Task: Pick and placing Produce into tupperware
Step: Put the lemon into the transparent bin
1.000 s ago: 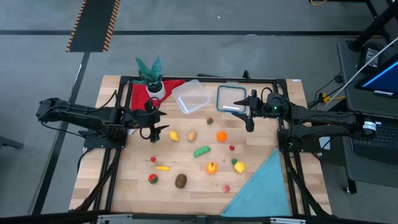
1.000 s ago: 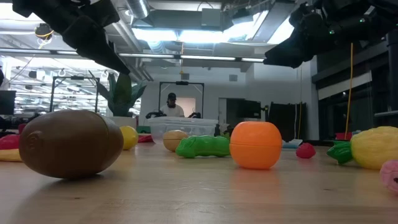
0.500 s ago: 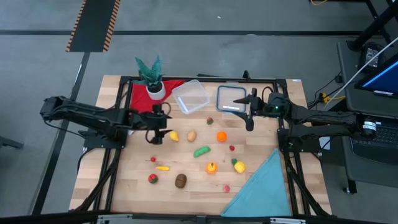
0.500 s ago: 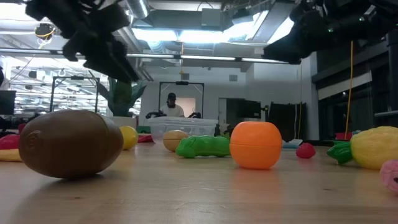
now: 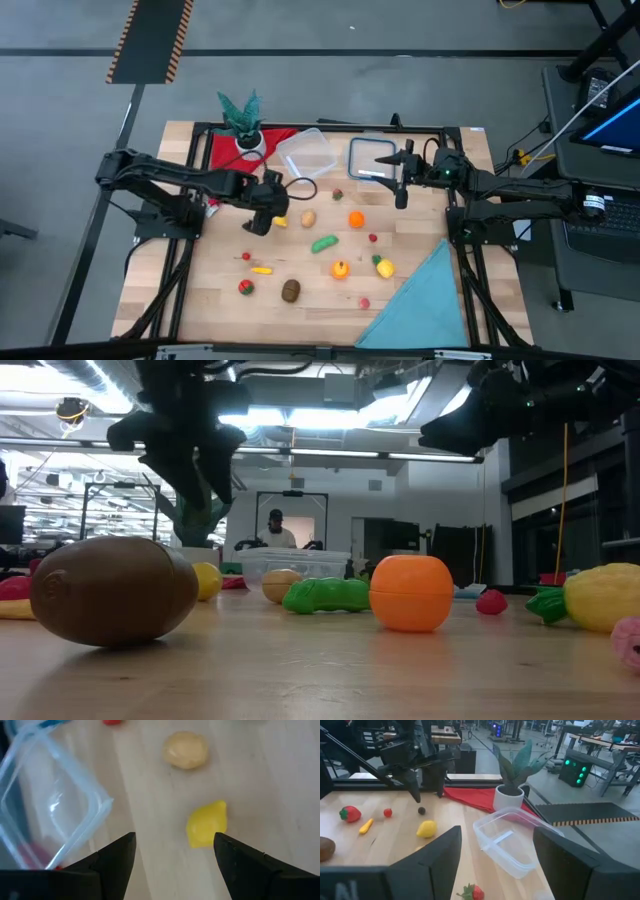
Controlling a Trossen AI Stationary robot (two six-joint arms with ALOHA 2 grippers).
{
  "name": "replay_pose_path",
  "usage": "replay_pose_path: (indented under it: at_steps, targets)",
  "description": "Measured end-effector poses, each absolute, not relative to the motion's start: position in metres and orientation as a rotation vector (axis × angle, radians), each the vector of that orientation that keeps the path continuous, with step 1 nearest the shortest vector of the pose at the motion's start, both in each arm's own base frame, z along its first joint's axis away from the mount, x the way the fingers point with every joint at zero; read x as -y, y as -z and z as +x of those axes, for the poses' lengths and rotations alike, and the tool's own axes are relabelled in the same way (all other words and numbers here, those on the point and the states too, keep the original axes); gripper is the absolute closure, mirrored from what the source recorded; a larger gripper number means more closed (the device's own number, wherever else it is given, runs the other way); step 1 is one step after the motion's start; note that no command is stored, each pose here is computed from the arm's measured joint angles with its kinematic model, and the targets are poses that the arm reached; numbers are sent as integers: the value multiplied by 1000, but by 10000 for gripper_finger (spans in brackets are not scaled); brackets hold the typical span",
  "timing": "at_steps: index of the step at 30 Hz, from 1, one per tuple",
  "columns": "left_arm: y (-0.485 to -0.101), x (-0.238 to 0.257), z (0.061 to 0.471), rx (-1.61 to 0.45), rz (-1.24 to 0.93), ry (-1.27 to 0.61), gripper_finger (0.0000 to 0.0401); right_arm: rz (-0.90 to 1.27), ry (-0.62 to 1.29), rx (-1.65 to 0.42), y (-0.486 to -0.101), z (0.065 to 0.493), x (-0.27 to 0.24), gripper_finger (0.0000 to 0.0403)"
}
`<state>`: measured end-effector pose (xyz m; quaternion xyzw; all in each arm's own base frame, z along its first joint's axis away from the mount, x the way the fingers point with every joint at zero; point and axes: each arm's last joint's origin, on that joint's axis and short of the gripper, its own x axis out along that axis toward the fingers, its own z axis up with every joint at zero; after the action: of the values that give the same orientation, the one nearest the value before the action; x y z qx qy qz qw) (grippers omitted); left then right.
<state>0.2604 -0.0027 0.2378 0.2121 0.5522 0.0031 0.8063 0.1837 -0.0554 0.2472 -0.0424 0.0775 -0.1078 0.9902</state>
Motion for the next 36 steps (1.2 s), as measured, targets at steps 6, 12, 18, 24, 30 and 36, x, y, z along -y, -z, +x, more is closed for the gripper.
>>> replay_pose_path:
  at_steps: [6,12,18,24,30,36]
  targets:
    - [-226,6,281,-1230,480,112,140,-80,215,-176,-245,183,55,155]
    - [-206,7,285,-1361,539,215,140,-80,215,-178,-245,184,55,155]
    - [-195,7,286,-1418,589,277,140,-80,215,-179,-245,184,55,155]
    - [-193,8,288,-1413,611,332,140,-80,215,-179,-245,184,55,155]
    - [-191,9,293,-1373,617,343,140,-81,215,-179,-245,184,55,155]
    - [-189,7,294,-1374,616,342,140,-81,215,-178,-245,184,55,155]
